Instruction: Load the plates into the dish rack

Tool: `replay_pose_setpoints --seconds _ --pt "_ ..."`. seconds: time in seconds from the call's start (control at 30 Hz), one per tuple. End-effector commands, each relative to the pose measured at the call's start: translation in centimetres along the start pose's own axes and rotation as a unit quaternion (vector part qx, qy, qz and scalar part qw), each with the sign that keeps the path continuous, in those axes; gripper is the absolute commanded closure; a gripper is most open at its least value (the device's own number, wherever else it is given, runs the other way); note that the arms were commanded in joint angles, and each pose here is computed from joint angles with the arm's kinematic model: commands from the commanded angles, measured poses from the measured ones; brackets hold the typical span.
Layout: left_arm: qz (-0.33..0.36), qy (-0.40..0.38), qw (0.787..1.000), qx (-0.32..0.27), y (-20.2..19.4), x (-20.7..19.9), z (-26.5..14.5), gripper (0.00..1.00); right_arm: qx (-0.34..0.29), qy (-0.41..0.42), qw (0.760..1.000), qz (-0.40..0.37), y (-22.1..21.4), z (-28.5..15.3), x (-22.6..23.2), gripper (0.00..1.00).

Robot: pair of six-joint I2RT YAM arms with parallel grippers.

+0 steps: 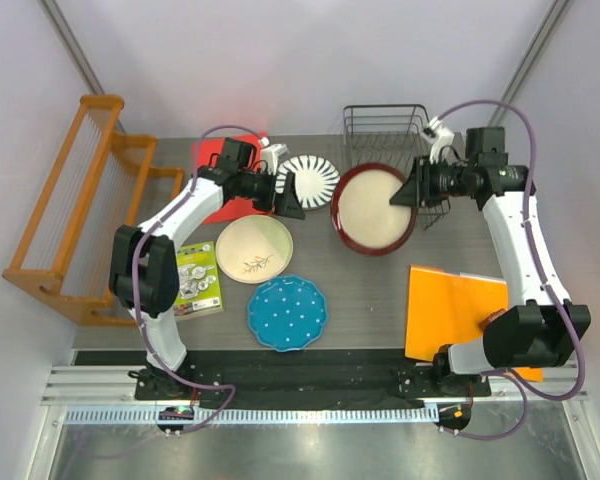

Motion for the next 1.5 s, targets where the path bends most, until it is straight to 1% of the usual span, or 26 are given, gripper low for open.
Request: replay_pose_setpoints --seconds 0.0,0.03,0.07,0.1,0.13,0.17,0.2,0.23,0.3,0.33,0.37,0.43,0.47,0.5,0.53,0.57,0.67,0.7,0.73,0.8,0.83,1.03,1.17,1.47 --pt "0.035 0.156 0.987 -0.031 1.1 2.7 -2.8 0.01 -0.157 -0.066 0.985 -0.040 10.0 -4.1 1.5 0.99" --pt "0.037 0.204 0.977 -0.041 1.6 3.4 -3.4 0.01 -0.196 -0.105 0.973 -0.052 12.5 -4.5 0.0 0.99" --pt "0.042 0.257 0.964 -0.053 2.2 4.2 -4.7 0.01 -0.226 -0.129 0.963 -0.063 14.6 -5.5 -0.2 0.99" --pt "0.051 0.314 0.946 -0.057 2.6 5.3 -5.9 0.01 -0.255 -0.148 0.952 -0.076 16.5 -6.1 -0.7 0.99" --pt "0.064 0.352 0.932 -0.057 2.8 5.6 -6.6 0.01 -0.269 -0.196 0.941 -0.063 17.8 -6.2 -3.0 0.99" --pt "0.072 0.387 0.917 -0.063 3.1 6.0 -7.5 0.01 -0.294 -0.218 0.928 -0.069 19.4 -7.3 -3.2 0.99" --pt "0.082 0.433 0.895 -0.066 3.4 6.8 -8.6 0.01 -0.324 -0.239 0.913 -0.071 21.1 -8.0 -3.8 0.99" --pt "0.091 0.444 0.889 -0.064 3.4 6.8 -8.8 0.01 -0.344 -0.288 0.892 -0.055 22.2 -8.7 -5.8 0.99" --pt "0.080 0.470 0.876 -0.073 3.6 7.2 -9.5 0.01 -0.379 -0.331 0.863 -0.056 24.1 -9.5 -6.9 0.99" --pt "0.073 0.471 0.876 -0.076 3.6 7.2 -9.5 0.01 -0.397 -0.390 0.829 -0.047 24.8 -10.6 -7.8 0.99" --pt "0.069 0.470 0.877 -0.075 3.5 7.3 -9.3 0.01 -0.394 -0.426 0.813 -0.039 25.0 -10.0 -9.4 0.99" --pt "0.059 0.471 0.877 -0.076 3.4 7.7 -8.9 0.01 -0.408 -0.445 0.794 -0.070 26.7 -10.2 -9.0 0.99" --pt "0.051 0.469 0.878 -0.078 3.3 7.7 -8.7 0.00 -0.398 -0.446 0.799 -0.070 27.0 -8.7 -10.2 0.99" --pt "0.049 0.468 0.880 -0.072 3.1 8.0 -8.1 0.01 -0.391 -0.461 0.793 -0.080 27.3 -8.6 -10.6 0.99" --pt "0.047 0.467 0.880 -0.069 2.9 8.1 -7.9 0.01 -0.398 -0.469 0.784 -0.085 28.3 -8.8 -10.2 0.99" --pt "0.048 0.466 0.881 -0.067 2.9 8.2 -7.6 0.01 -0.385 -0.473 0.788 -0.091 28.3 -7.6 -11.3 0.99" --pt "0.046 0.465 0.882 -0.058 2.6 8.4 -7.0 0.01 -0.385 -0.492 0.775 -0.098 29.4 -7.5 -11.9 0.99" --pt "0.046 0.464 0.883 -0.057 2.7 8.5 -6.8 0.00 -0.373 -0.501 0.775 -0.097 29.3 -6.4 -13.1 0.99" --pt "0.047 0.462 0.884 -0.057 2.8 8.4 -6.8 0.01 -0.379 -0.503 0.770 -0.100 30.0 -6.7 -12.9 0.99" --pt "0.051 0.461 0.884 -0.058 3.0 8.3 -6.8 0.01 -0.362 -0.515 0.770 -0.107 29.9 -5.6 -14.3 0.99" --pt "0.052 0.460 0.884 -0.058 3.1 8.3 -6.7 0.00 -0.366 -0.517 0.766 -0.108 30.3 -5.8 -14.3 0.99" --pt "0.053 0.468 0.881 -0.044 2.4 8.8 -6.8 0.01 -0.340 -0.525 0.769 -0.133 30.7 -3.4 -16.4 0.99" --pt "0.052 0.469 0.881 -0.037 2.0 9.0 -6.7 0.01 -0.318 -0.517 0.781 -0.147 30.1 -1.9 -17.1 0.99" --pt "0.050 0.472 0.880 -0.031 1.7 9.4 -6.4 0.00 -0.278 -0.526 0.789 -0.152 28.6 0.0 -19.0 0.99"
Point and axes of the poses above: each gripper's point midway between its finger pads, its own z axis out along the fingers, its own x axis along the line the jaws close on, y = z × x, the point moved 1 cm from there along -z, back along the fingers
